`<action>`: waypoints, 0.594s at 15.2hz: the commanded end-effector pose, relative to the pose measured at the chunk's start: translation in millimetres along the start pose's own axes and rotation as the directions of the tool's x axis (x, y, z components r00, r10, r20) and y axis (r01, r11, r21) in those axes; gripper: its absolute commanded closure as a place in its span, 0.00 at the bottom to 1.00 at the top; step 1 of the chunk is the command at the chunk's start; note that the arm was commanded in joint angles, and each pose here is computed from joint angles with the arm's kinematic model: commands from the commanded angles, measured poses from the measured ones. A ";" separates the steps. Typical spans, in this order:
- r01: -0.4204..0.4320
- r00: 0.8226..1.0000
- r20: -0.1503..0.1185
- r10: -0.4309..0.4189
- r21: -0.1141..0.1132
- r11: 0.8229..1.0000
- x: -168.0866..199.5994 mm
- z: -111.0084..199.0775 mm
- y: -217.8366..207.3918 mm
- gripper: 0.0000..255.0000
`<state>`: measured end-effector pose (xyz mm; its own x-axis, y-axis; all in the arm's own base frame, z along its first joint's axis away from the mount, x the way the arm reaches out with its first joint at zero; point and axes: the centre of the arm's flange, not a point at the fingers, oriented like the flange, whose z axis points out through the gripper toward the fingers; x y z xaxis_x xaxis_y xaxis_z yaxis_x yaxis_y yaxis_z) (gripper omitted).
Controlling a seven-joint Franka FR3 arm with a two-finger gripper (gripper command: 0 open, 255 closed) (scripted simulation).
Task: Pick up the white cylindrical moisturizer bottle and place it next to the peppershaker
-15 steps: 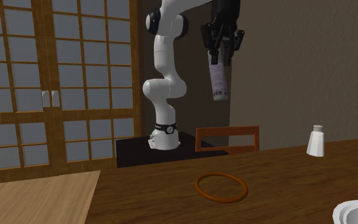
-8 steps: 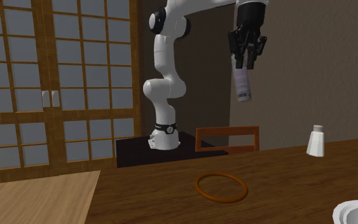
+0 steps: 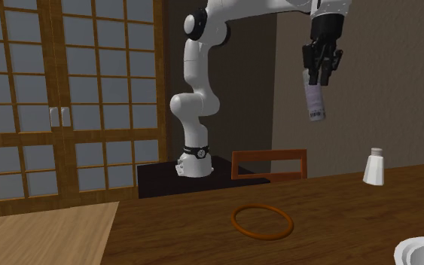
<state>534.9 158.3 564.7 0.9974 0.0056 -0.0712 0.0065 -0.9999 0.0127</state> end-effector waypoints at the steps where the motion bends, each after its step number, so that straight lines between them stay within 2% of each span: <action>1: -0.001 1.000 0.000 0.001 0.001 1.000 2.9 1.1 -26.7 1.00; 9: -0.001 1.000 0.000 0.001 0.001 1.000 9.7 5.3 -132.0 1.00</action>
<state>543.7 275.9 553.2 0.9974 0.0052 -0.0714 0.0061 -0.9999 0.0124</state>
